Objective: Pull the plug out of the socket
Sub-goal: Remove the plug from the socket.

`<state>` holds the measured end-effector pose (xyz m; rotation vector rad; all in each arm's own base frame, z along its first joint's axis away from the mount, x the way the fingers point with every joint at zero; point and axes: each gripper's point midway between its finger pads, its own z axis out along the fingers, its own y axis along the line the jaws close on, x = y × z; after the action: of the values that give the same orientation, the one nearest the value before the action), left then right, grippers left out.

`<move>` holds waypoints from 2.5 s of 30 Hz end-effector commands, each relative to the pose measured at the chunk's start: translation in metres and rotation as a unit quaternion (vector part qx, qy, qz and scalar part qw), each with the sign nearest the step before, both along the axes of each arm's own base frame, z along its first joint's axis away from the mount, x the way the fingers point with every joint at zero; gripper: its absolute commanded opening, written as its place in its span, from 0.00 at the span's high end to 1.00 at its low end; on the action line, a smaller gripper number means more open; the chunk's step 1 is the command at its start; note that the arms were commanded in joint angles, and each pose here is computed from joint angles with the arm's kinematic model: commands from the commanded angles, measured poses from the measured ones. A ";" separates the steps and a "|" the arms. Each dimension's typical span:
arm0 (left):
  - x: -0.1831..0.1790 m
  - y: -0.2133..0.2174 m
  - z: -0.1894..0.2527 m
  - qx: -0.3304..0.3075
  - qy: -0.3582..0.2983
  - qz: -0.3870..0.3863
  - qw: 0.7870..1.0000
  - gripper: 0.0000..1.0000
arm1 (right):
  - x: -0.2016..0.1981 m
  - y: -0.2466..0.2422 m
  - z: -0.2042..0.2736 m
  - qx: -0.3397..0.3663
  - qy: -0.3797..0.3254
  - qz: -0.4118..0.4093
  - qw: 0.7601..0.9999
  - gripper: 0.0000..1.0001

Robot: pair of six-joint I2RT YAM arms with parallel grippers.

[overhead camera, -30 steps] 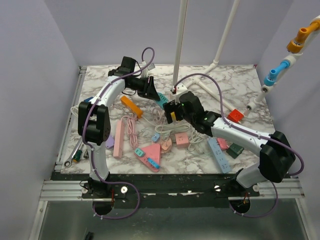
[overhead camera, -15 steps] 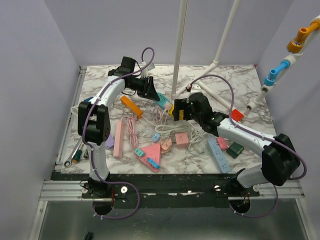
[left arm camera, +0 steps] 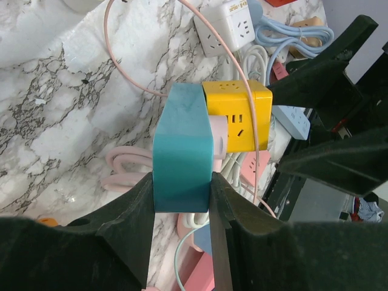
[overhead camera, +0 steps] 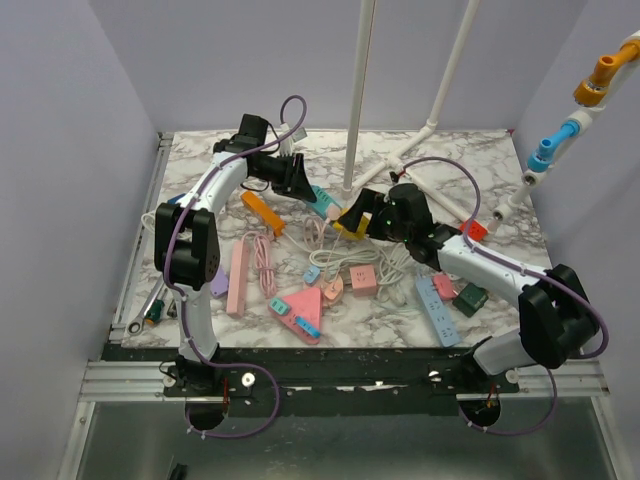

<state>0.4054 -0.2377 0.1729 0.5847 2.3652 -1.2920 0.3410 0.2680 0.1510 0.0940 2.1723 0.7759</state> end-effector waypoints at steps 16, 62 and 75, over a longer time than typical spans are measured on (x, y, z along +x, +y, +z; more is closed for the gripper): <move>-0.005 0.010 0.021 -0.016 -0.019 -0.002 1.000 1.00 | 0.004 -0.042 0.001 -0.004 0.013 -0.098 0.995 0.01; -0.009 0.011 0.032 -0.017 -0.028 -0.006 0.999 1.00 | 0.072 -0.045 -0.040 0.025 0.117 -0.188 0.975 0.10; -0.007 0.011 0.031 -0.016 -0.025 -0.003 1.000 1.00 | 0.084 -0.015 -0.023 0.114 0.100 -0.155 0.976 0.11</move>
<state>0.4021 -0.2269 0.1708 0.5797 2.3809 -1.2840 0.4127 0.2390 0.1035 0.6407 2.2648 0.7250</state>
